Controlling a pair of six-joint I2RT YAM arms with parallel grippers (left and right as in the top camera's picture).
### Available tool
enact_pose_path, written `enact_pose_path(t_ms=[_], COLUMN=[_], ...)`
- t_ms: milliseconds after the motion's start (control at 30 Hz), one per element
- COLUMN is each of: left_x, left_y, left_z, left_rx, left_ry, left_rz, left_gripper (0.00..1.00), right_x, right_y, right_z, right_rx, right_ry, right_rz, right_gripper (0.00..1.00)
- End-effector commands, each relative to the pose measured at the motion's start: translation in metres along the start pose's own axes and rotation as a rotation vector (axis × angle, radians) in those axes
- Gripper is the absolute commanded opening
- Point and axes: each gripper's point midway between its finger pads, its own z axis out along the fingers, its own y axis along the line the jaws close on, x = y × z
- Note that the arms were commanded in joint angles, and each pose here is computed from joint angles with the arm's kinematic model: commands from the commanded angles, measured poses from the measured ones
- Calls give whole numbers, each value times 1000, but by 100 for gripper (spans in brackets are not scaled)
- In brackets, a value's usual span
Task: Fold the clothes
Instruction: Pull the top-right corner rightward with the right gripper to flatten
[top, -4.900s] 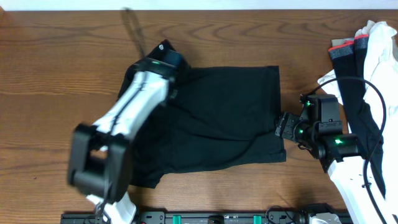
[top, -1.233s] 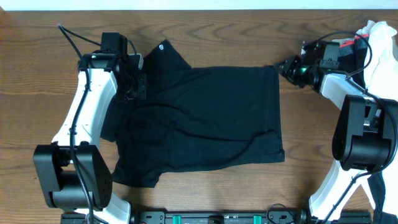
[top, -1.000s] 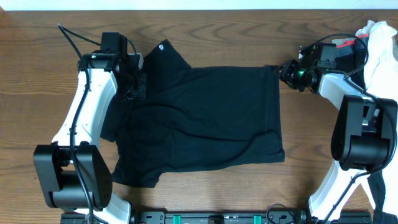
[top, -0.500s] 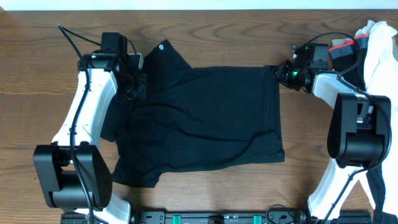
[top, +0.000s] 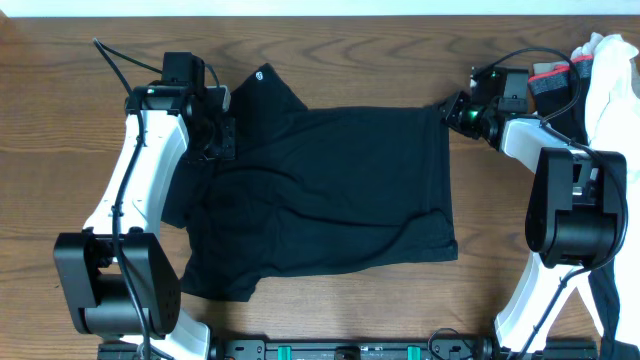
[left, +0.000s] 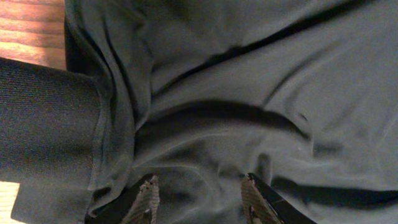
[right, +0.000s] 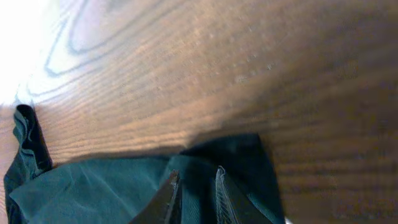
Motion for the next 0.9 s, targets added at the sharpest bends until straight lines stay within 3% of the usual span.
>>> enact_pose_path(t_ms=[0, 200, 367, 633, 867], left_x=[-1, -1, -1, -1, -1], left_y=[-4, -3, -3, -3, -4], left_z=[-6, -5, -5, -5, -5], left_rx=[14, 14, 14, 14, 14], left_ry=[-15, -15, -15, -14, -16], left_rz=[12, 12, 12, 12, 13], left_gripper=[46, 46, 46, 46, 46], right_x=[11, 22, 16, -12, -43], right_y=[-6, -33, -33, -76, -85], right_z=[5, 4, 5, -11, -33], right_rx=[31, 173, 174, 421, 519], right_ry=[38, 60, 36, -91, -107], right_rz=[24, 27, -25, -58, -142], right_gripper=[19, 4, 2, 1, 1])
